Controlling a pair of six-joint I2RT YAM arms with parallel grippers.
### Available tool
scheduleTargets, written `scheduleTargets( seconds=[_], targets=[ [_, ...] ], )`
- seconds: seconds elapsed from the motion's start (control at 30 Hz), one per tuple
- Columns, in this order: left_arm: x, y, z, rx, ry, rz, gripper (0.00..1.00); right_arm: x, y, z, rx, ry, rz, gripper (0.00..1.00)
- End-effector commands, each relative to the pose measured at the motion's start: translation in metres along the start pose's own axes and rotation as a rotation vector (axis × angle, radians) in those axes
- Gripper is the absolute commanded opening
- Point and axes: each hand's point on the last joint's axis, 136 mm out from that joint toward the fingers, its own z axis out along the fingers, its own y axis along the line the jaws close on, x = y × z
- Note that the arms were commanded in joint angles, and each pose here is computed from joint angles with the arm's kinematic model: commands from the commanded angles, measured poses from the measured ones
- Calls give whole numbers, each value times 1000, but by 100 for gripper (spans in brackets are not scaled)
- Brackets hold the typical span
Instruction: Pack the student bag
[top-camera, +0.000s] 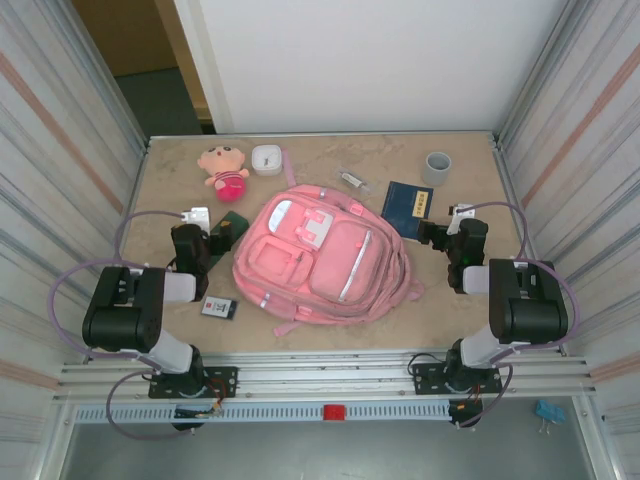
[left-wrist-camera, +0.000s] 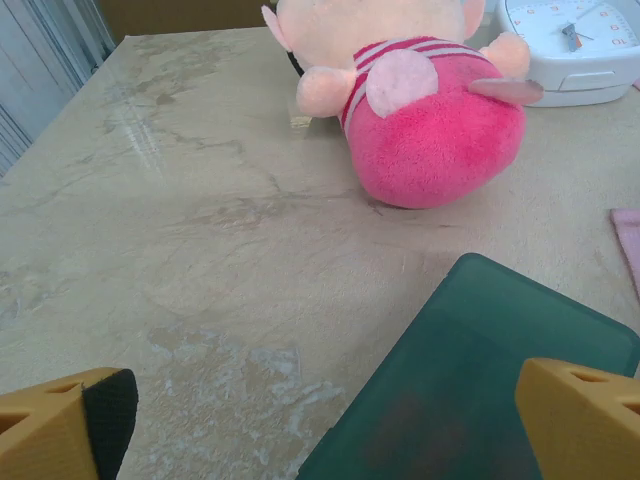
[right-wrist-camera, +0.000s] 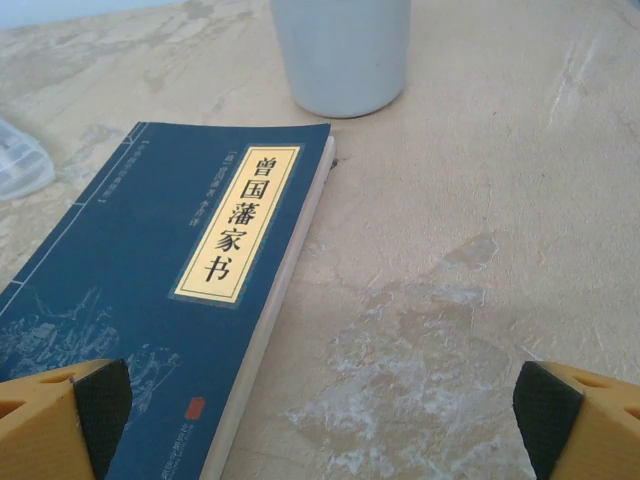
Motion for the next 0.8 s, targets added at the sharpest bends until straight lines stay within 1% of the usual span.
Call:
scheduleTargets(
  seconds=[0.0,0.63,0.73,0.77],
  targets=[
    [-8,1,-1,3,-23,-9,99,-8,1,0,5,-26,-16,99],
    [-8,1,-2,6,-24,-9,99,-7,1,0,5,-25,-13,99],
    [-15,0,-6,-15,-38,9,99,-18,3,-1,2,-12,-17,99],
    [-15,-4,-9,9,-43,20,99,-25,3,-2,3,6,-19,99]
  ],
)
